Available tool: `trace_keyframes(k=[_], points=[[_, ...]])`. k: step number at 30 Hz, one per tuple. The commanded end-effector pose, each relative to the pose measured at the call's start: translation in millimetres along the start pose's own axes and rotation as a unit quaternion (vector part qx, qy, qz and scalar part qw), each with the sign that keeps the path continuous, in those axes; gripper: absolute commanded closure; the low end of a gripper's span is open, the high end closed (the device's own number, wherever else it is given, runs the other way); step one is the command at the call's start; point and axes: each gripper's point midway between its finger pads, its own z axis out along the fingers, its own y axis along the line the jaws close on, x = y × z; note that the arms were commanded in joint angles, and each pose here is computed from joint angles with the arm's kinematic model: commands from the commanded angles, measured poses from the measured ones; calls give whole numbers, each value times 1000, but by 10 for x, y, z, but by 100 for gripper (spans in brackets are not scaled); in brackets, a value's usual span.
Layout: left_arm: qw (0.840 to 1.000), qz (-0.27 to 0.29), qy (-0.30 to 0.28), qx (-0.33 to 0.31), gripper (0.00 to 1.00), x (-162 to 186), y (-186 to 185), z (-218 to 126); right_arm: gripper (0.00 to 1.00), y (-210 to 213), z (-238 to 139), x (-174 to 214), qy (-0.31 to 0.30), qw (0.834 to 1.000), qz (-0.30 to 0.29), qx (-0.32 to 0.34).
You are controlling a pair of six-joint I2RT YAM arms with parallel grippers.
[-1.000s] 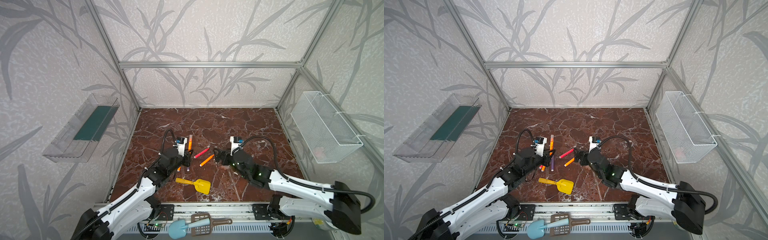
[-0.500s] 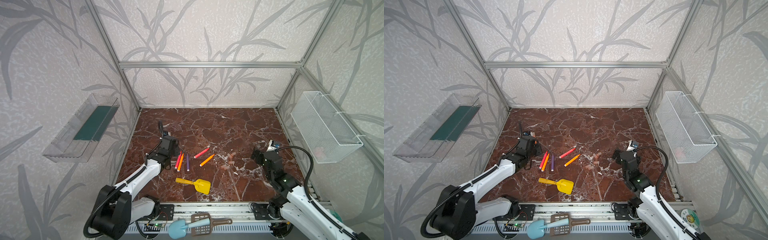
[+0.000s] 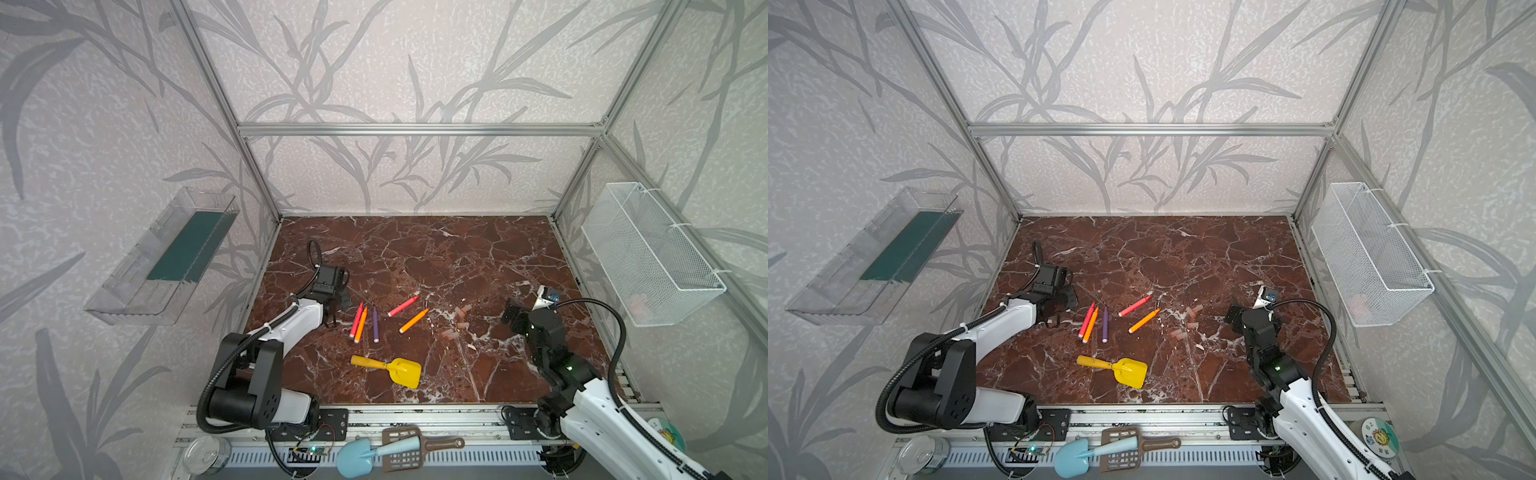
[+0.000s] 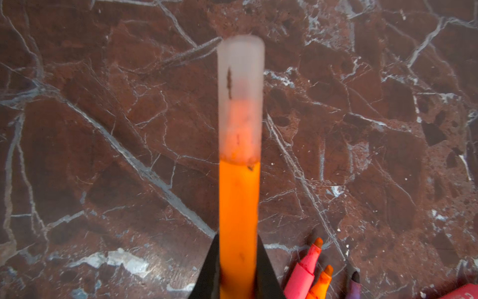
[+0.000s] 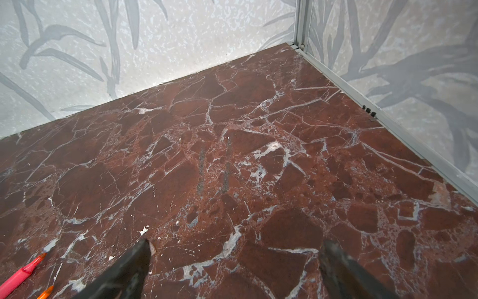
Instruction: Insert the pens into the pen caps
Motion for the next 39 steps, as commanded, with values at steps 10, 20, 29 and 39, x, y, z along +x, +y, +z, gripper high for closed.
trace_keyframes(k=[10,20,29,39], points=[[997,-41,67,-9,88,229,59,123,0,34,-12,-33,-10,1000,1,-14],[995,-37,84,-28,77,258,96,177,0,42,-8,-30,-9,1000,0,-16],[996,-23,80,-24,65,184,75,58,1,50,0,-32,-8,1000,0,-16],[997,-18,74,-15,60,140,58,-35,1,57,2,-24,-7,1000,-1,-18]])
